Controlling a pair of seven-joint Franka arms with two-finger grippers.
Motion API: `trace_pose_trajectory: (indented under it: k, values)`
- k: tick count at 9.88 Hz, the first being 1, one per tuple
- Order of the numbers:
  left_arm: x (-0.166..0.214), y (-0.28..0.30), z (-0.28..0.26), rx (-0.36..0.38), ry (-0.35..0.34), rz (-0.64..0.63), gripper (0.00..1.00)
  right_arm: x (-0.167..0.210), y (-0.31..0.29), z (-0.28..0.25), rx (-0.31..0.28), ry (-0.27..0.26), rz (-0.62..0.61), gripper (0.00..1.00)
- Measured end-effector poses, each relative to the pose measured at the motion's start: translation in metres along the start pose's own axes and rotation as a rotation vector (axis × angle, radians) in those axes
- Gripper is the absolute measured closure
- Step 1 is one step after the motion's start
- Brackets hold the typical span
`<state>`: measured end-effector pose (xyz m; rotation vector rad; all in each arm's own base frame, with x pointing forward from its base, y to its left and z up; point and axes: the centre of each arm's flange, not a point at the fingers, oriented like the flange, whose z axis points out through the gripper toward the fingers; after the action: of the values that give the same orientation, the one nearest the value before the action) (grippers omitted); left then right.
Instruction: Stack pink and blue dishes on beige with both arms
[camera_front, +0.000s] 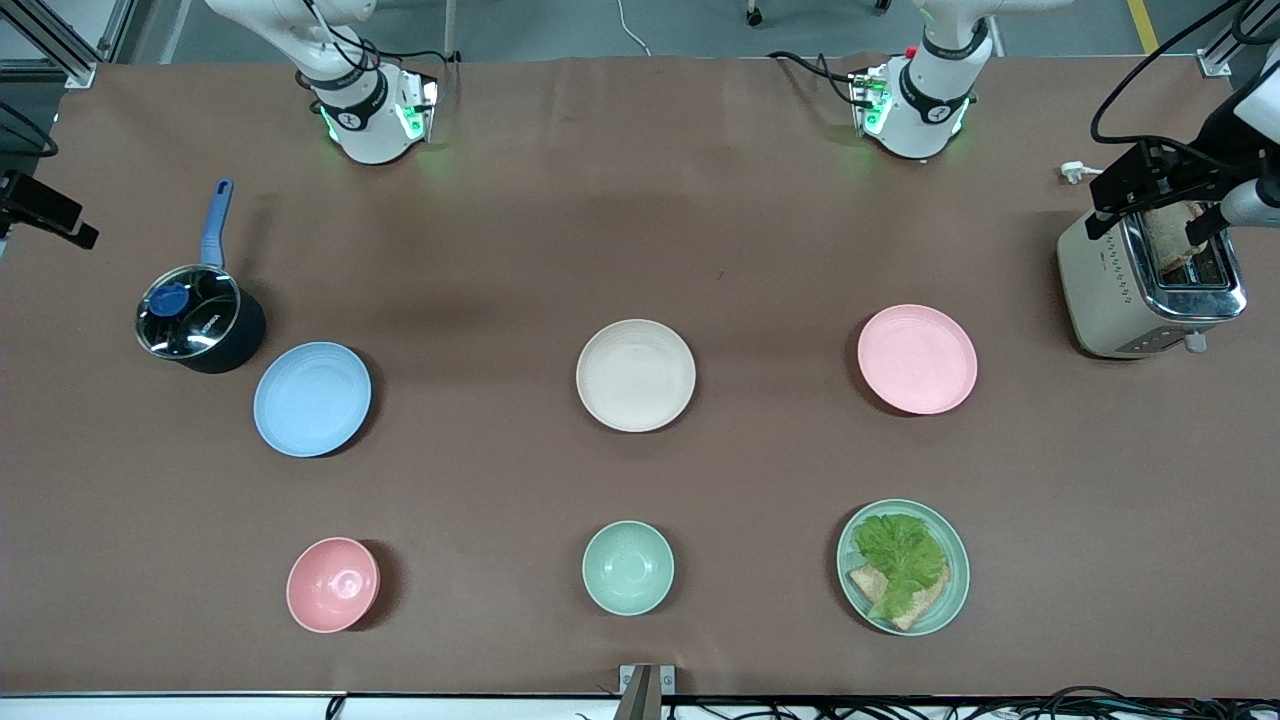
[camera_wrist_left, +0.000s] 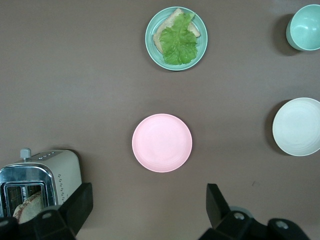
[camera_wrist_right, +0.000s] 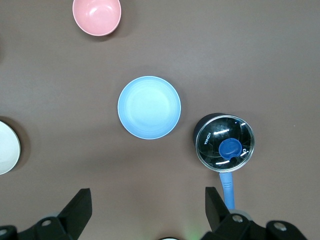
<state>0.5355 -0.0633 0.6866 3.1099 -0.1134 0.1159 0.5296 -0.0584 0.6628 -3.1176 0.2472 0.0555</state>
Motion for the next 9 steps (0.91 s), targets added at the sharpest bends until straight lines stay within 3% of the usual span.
trace_pose_trajectory:
  k: [6,9]
  values:
    - [0.001,-0.017,0.013,-0.010,-0.030,-0.031,0.00,0.001,0.000,-0.001,0.000,0.007,0.000,0.00]
    - [0.010,-0.068,0.083,-0.091,-0.066,-0.087,0.00,0.013,0.002,0.012,0.004,0.006,-0.018,0.00]
